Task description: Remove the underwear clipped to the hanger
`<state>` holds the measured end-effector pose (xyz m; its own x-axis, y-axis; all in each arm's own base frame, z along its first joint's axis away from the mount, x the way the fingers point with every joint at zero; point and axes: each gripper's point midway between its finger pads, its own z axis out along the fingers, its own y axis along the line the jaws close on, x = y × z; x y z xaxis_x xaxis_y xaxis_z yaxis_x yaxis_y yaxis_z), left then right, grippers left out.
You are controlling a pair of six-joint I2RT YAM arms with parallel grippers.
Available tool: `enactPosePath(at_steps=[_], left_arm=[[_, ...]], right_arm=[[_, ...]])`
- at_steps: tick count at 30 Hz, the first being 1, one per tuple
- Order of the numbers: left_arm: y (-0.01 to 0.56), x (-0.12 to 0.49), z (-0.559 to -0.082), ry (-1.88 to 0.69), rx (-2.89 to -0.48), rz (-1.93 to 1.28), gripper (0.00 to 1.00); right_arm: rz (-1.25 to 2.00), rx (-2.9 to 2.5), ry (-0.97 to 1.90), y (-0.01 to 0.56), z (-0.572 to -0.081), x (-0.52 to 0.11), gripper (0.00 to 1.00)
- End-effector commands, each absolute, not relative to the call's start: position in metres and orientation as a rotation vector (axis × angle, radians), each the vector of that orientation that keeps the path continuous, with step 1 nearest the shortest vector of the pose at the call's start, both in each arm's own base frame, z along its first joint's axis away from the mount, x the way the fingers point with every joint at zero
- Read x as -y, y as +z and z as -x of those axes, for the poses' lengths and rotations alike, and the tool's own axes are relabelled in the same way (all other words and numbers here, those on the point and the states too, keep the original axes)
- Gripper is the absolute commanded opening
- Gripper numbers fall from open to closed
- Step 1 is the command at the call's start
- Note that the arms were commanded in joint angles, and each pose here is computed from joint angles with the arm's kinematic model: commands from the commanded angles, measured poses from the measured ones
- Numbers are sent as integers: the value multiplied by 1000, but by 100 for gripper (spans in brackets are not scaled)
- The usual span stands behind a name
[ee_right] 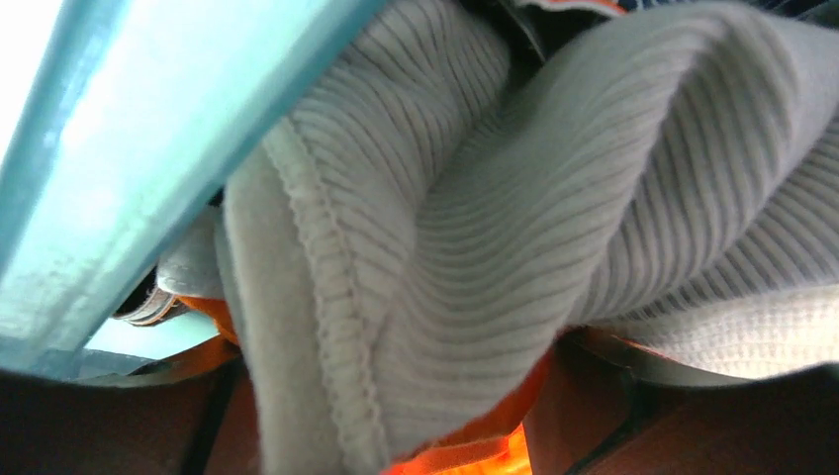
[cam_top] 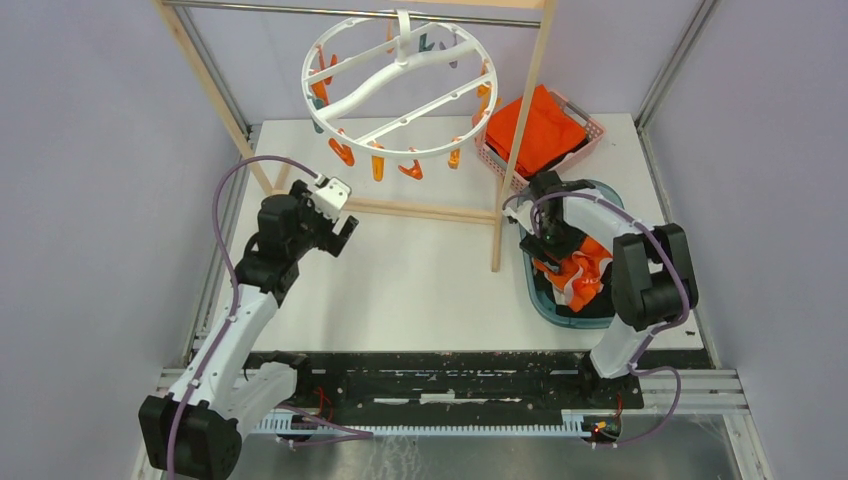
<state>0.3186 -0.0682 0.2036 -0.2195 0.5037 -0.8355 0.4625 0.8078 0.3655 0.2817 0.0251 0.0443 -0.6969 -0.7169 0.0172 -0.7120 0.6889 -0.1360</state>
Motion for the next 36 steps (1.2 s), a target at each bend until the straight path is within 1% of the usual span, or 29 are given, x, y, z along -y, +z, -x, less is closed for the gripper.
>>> enactPosePath(at_steps=[1, 3, 7, 8, 10, 11, 16, 23, 29, 32, 36], left_arm=[[229, 62, -326, 71, -1799, -662, 100], [229, 59, -328, 74, -1806, -637, 100], [236, 46, -336, 80, -1821, -539, 100], [237, 43, -337, 74, -1823, -513, 99], [239, 38, -340, 62, -1826, -461, 100], [240, 35, -342, 59, -1826, -436, 100], [247, 17, -351, 34, -1818, -272, 99], [263, 1, -361, 48, -1745, -146, 100], [273, -5, -372, 49, -1681, -83, 100], [268, -1, -378, 1, -1679, -84, 100], [263, 5, -384, -60, -1643, -82, 100]], right_arm=[[1206, -2829, -196, 39, -282, -30, 75], [1145, -2781, -203, 58, -290, -30, 77], [964, -2666, -159, 115, -308, -32, 79], [929, -2644, -149, 128, -311, -31, 84], [878, -2604, -151, 152, -314, -27, 97], [861, -2583, -166, 163, -317, -24, 99], [758, -2496, -246, 206, -340, -10, 100], [508, -2396, -191, 246, -385, -16, 100], [320, -2243, -168, 259, -423, -21, 100], [237, -2220, -183, 261, -437, -17, 100], [204, -2215, -183, 256, -457, -19, 100]])
